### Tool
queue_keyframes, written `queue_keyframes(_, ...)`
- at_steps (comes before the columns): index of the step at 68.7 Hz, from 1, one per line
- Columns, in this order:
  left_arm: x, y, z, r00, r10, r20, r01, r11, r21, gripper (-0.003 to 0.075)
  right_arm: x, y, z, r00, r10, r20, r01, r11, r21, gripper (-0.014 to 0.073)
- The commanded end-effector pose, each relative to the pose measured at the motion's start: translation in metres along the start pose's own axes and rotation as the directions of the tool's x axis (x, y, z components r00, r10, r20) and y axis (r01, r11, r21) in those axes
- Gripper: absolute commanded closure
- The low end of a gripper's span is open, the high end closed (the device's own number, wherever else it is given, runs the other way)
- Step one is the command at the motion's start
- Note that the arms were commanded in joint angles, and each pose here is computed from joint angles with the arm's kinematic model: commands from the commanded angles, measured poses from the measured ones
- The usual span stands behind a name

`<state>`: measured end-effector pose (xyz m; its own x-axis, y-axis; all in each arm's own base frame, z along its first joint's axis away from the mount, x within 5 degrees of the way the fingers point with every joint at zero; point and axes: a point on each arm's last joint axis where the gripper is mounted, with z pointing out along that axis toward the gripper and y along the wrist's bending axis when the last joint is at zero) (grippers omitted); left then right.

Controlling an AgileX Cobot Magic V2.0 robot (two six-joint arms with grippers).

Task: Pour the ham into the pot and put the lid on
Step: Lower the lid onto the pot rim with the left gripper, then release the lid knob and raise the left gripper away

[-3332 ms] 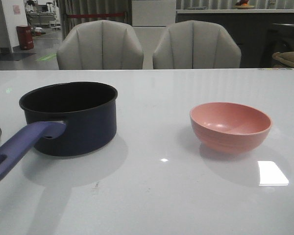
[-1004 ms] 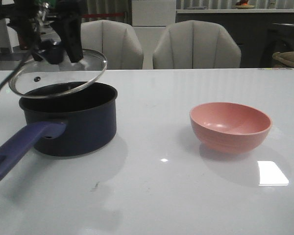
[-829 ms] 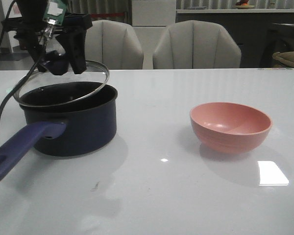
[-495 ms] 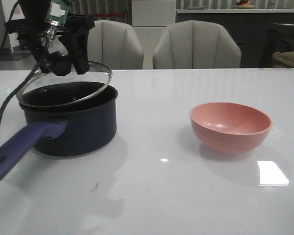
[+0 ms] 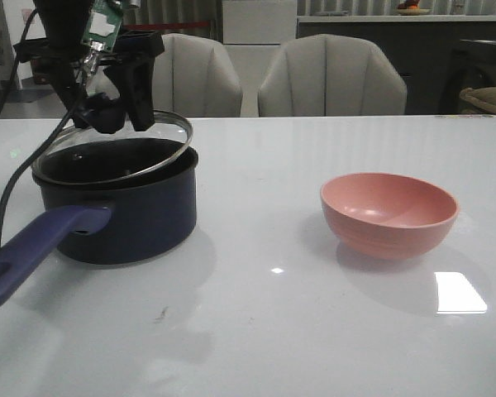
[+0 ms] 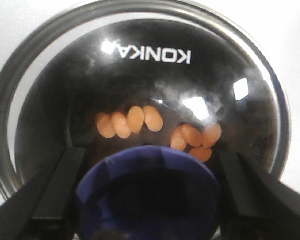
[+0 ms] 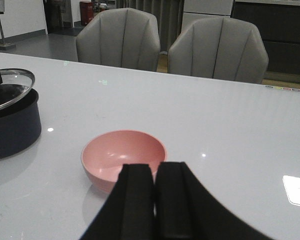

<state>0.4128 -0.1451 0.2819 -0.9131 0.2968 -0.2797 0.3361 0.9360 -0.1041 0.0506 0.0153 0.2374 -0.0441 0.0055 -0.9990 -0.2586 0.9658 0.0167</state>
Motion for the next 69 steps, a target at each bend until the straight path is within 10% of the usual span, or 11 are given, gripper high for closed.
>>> queue_keyframes(1,0.0003,-0.0083,-0.0345,0.998,0.015,0.065,-0.016,1.000,0.018,0.0273,-0.0168,-0.0011,-0.0016,0.995,-0.012,0.102,0.011,1.000,0.014,0.0435)
queue_keyframes(69,-0.0001,-0.0093,-0.0340,0.997,0.045,0.068,-0.042,0.999,-0.033,0.0073,-0.0168,-0.0011,-0.0016,0.995,-0.012,0.102,0.011,1.000,0.014,0.0435)
